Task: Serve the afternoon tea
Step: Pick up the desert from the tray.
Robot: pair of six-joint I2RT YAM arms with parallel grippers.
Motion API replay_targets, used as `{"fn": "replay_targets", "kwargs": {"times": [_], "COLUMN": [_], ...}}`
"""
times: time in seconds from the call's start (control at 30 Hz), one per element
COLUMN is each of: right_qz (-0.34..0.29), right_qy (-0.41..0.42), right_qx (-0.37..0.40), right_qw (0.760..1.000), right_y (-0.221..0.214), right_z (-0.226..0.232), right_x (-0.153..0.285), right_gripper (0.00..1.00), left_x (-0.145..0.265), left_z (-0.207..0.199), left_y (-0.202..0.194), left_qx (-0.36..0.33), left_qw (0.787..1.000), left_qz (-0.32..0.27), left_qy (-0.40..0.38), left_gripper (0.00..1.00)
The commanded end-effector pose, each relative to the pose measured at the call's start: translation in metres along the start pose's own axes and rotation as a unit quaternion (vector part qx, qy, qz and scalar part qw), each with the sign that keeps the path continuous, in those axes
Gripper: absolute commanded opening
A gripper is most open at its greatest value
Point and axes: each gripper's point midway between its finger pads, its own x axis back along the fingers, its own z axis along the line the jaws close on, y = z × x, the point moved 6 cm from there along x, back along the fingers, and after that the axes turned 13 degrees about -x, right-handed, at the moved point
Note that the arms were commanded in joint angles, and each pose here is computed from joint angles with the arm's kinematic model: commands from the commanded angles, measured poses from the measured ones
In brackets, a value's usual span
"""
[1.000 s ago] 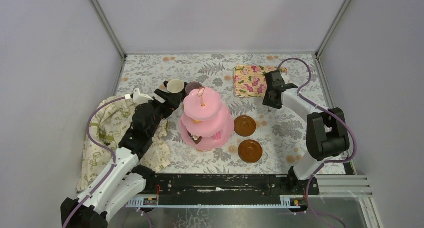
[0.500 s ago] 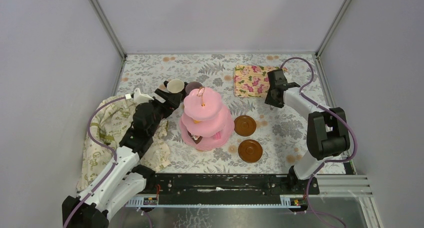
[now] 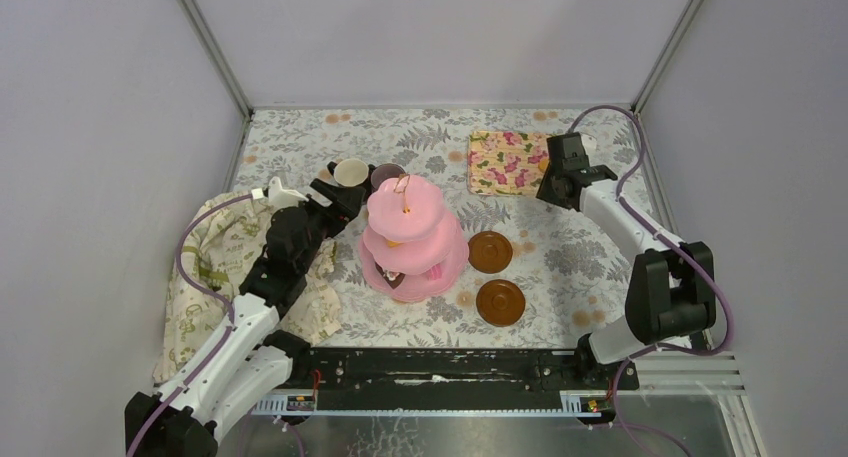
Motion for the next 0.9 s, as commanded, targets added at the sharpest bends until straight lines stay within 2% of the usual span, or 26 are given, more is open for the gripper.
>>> {"fn": "replay_targets", "kwargs": {"times": [0.0, 0.4, 0.87], "right_qz": [-0.028, -0.029, 0.01], "right_qy": [-0.01, -0.013, -0.013], "right_qx": [-0.011, -0.047, -0.058], "right_qw": [1.0, 0.998, 0.998], "right_y": [0.02, 0.05, 0.032], "right_z": [-0.006, -0.012, -0.017], "right_x": [-0.001, -0.027, -0.051], "right_gripper": [0.38, 0.37, 0.36], "left_x": [0.001, -0.001, -0.003], "left_z": [-0.005, -0.003, -0.002], "left_y": [0.008, 0.006, 0.005], "left_qx": [0.006, 0.004, 0.004], "left_qw": [1.0, 1.0, 1.0], "left_qz": [-0.022, -0.019, -0.017], "left_qy": [-0.018, -0.012, -0.01], "left_gripper": [0.88, 0.88, 0.88]}}
